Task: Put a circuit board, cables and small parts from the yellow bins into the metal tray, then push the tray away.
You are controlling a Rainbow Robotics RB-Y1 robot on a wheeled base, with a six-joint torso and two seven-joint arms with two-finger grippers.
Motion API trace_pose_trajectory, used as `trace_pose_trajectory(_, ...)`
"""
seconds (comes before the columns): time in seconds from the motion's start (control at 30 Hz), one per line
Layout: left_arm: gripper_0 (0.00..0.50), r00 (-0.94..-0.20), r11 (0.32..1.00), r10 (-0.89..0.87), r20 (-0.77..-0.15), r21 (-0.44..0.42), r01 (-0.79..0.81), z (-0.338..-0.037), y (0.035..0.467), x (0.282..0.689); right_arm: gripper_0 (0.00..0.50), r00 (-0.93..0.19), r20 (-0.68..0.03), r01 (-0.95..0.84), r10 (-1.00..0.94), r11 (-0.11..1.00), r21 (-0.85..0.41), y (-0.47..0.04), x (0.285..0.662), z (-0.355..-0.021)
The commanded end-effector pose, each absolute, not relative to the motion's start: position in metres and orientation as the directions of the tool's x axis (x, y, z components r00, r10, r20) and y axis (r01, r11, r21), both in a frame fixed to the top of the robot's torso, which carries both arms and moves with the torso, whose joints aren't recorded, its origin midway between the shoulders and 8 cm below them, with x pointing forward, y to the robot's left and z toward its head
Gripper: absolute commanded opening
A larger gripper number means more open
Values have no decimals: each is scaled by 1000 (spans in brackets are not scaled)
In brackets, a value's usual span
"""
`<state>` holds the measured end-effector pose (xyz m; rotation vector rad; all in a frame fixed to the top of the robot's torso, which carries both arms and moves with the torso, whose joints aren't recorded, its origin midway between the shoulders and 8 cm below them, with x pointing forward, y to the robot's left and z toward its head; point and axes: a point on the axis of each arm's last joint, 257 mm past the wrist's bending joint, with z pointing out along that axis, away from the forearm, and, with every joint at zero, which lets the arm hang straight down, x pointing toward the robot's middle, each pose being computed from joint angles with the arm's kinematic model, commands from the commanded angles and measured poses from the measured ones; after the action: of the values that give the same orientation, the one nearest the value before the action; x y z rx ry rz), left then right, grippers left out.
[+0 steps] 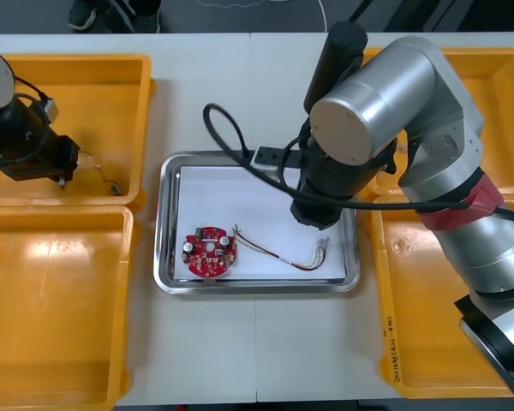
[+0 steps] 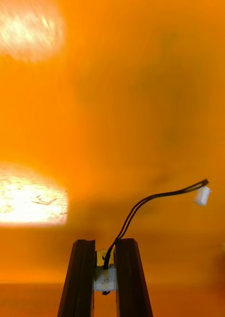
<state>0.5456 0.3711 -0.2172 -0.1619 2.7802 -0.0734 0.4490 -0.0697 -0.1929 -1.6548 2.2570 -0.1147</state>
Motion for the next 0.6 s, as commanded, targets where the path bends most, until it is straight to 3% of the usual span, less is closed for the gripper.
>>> trace_pose_trajectory(0.03, 0, -886, 1000, -5, -463, -3, -4, -150, 387, 559, 500, -324, -359, -857, -875, 432, -281, -55, 466, -138)
trace_pose_trajectory(0.27, 0, -853, 999, -49, -520, -36, -35, -103, 387, 553, 500, -446, -476, -766, -758, 599, -235, -70, 488, -101)
trace_pose_trajectory(0.4, 0, -831, 996, -93, -548, -53, -76, -80, 382, 549, 500, -485, -507, -711, -713, 658, -246, -90, 501, -87)
trace_pose_trajectory(0.6, 0, -832, 991, -134, -538, -55, -124, -62, 370, 529, 500, -542, -532, -618, -651, 737, -273, -131, 520, -70)
